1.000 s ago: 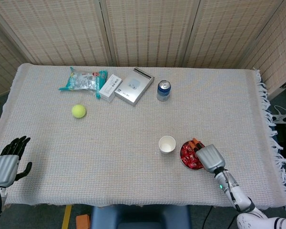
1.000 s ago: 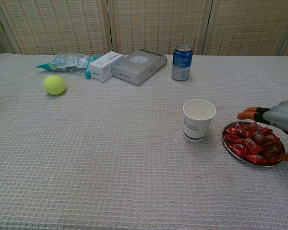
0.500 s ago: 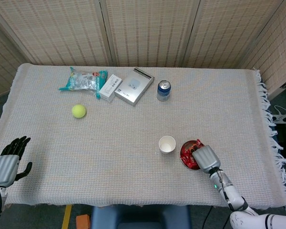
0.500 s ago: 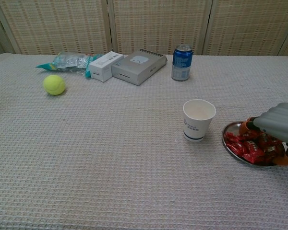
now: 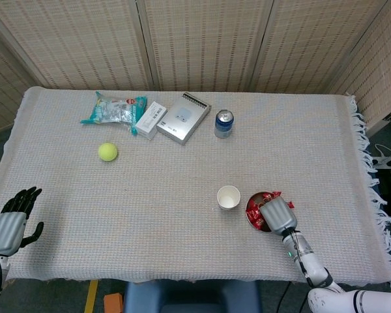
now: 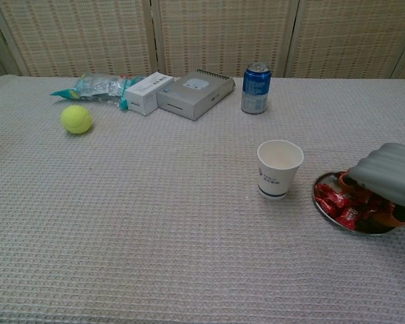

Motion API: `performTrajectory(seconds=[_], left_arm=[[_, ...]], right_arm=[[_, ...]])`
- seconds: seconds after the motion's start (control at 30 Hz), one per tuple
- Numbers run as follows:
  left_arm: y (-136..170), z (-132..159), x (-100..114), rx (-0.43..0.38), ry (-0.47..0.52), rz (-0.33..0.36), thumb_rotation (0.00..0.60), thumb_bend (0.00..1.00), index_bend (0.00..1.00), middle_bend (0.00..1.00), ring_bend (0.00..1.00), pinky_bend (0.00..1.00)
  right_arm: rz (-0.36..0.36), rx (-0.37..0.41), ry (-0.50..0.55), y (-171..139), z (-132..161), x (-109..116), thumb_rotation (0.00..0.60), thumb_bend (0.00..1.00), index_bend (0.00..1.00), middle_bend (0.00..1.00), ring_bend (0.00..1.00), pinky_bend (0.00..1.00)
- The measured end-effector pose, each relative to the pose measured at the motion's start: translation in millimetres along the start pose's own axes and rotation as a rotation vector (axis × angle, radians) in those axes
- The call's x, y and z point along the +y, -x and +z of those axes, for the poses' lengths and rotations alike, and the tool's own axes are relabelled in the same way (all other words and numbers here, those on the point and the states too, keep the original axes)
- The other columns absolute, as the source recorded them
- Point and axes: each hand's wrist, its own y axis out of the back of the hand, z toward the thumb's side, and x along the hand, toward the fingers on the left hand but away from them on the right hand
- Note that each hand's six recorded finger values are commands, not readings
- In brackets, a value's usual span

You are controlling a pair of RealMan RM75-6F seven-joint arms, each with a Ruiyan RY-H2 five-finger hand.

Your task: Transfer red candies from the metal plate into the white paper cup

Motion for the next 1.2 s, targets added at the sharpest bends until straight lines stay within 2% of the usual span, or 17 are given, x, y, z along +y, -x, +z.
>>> performTrajectory(seconds=[0.33,0.6,0.83,1.2], left_arm=[[0.9,-0.7,0.7,-0.003,0.006,-0.003,0.6,0.45,0.0,0.0,0.0,0.15],[1.2,-0.8,0.4,-0.005,0.008,-0.007,0.6,0.46,0.0,0.0,0.0,0.15],[1.3,-1.2,0.5,-0.004,0.009,-0.01,0.6,0.47,0.0,0.0,0.0,0.15],[1.2,-0.3,-0.6,-0.004,0.008,-0.013,0.6,0.47,0.0,0.0,0.0,0.15]], right_arm=[[-0.007,-0.014,-0.04,5.1,4.7,3.9,0.6,0.36,0.56,0.53,0.74,1.0],[-0.002,-0.015,-0.049,8.1,4.9,3.6,0.6,0.41,0.68,0.61,0.76,1.0],[-0.03,-0.017,-0.045,7.7,4.2,8.0,0.6,0.42,0.82,0.74,0.79,1.0],[-0.129,-0.028,0.025,-4.4,-9.0,38.0,0.6,0.42,0.85,0.76,0.79,1.0]])
